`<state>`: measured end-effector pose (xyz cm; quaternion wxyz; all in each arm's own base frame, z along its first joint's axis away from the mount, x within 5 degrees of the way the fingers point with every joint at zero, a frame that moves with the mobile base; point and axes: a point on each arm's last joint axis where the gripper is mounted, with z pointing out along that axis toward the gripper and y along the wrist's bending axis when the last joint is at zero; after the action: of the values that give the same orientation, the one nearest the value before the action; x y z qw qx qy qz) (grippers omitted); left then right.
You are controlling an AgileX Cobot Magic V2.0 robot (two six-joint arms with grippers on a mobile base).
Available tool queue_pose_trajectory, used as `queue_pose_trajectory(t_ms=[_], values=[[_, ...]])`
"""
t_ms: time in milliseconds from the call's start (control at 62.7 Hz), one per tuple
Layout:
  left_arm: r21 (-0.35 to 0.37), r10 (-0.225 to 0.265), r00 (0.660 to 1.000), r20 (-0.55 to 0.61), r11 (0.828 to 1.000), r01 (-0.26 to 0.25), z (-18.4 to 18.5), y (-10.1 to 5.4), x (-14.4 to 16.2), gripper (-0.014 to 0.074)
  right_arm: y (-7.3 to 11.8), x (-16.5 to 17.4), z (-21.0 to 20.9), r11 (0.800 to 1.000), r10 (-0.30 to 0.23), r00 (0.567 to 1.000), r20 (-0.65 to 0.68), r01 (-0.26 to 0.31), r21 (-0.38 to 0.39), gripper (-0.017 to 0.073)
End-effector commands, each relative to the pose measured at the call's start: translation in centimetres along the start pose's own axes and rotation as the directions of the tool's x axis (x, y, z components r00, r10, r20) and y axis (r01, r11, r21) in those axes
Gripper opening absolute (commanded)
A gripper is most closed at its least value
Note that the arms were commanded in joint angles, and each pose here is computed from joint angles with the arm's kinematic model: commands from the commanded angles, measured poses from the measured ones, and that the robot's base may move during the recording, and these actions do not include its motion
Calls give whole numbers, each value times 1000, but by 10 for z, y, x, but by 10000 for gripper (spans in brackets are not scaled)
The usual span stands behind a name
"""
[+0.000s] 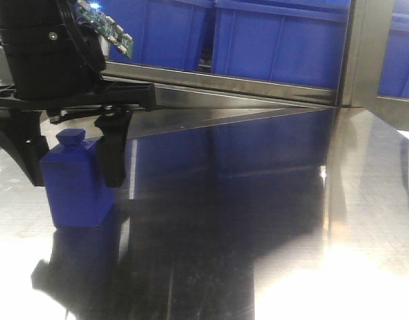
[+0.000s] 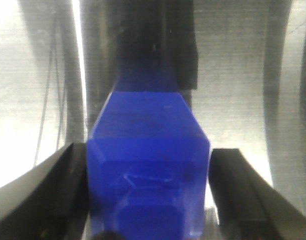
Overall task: Pick and sort blue part to right shelf
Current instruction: 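Close the left gripper on the bottle and lift it off the table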
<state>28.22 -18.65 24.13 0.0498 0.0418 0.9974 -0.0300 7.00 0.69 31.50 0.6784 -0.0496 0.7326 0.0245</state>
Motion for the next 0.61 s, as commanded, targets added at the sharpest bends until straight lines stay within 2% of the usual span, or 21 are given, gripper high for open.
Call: queue_pose_trajectory(t_ms=[0,143,303,367,446,494,558,590], values=[[35,-16,998,63,999,14,-22,1,-2,414,-1,-16,-2,1000,-12,994,107,11,7,393],[35,-16,998,63,999,14,-22,1,-2,367,-1,-16,-2,1000,-12,994,107,11,7,393],[44,-16,997,80,999,13,-29,2,0,365,-1,-16,-2,1000,-12,994,107,11,7,393],[56,-1,995,104,998,-5,-39,3,3,365,-1,-16,-2,1000,-12,994,107,11,7,393],[83,67,988,136,993,-79,-52,6,8,365,-1,-16,-2,1000,-12,994,107,11,7,393],[130,99,981,167,984,-121,-61,8,11,365,-1,-16,-2,1000,-12,994,107,11,7,393],[191,163,962,218,960,-205,-71,10,16,365,-1,-16,-2,1000,-12,994,107,11,7,393],[235,180,950,257,941,-242,-79,12,19,365,-1,-16,-2,1000,-12,994,107,11,7,393]])
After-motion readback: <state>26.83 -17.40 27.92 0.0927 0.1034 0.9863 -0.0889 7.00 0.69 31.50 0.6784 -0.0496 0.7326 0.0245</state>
